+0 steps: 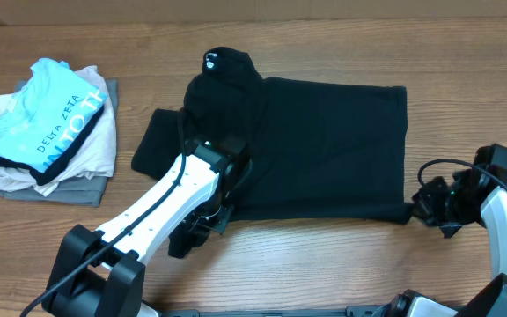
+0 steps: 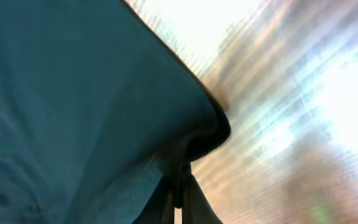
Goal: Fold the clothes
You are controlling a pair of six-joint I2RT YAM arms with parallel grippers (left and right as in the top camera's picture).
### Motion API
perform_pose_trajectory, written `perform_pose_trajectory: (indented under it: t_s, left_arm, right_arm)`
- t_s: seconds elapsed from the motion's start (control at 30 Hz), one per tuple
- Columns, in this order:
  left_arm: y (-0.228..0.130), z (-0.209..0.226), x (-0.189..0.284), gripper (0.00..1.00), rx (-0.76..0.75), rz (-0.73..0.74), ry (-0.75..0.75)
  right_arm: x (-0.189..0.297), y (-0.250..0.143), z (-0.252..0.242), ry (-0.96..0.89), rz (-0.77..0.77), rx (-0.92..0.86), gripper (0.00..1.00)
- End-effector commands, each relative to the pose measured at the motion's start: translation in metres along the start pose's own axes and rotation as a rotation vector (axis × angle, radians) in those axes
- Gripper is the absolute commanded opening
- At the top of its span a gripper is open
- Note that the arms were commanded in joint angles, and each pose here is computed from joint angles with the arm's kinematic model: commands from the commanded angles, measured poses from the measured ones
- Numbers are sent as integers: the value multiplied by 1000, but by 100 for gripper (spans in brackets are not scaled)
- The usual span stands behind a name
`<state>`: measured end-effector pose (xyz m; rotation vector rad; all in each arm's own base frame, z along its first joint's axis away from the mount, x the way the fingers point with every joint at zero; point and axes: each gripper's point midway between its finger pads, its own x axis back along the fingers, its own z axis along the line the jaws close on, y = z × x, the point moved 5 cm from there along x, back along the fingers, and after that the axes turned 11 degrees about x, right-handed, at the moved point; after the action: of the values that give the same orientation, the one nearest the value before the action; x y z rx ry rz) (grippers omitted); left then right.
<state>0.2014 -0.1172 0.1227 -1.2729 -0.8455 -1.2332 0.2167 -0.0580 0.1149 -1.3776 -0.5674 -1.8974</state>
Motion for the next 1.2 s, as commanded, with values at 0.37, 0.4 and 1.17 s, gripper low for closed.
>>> perform_pose_trajectory:
  t_s: [0.37, 0.4, 1.17]
  left_arm:
    - [47, 5, 16, 4, 15, -289, 70]
    - [51, 6, 18, 4, 21, -312, 87]
    - [107, 4, 45, 9, -209, -623, 217]
  right_arm:
    - [16, 34, 28, 176, -166, 55, 4]
    - [16, 36, 29, 180, -175, 45, 4]
    - [-3, 70, 42, 223, -246, 21, 4]
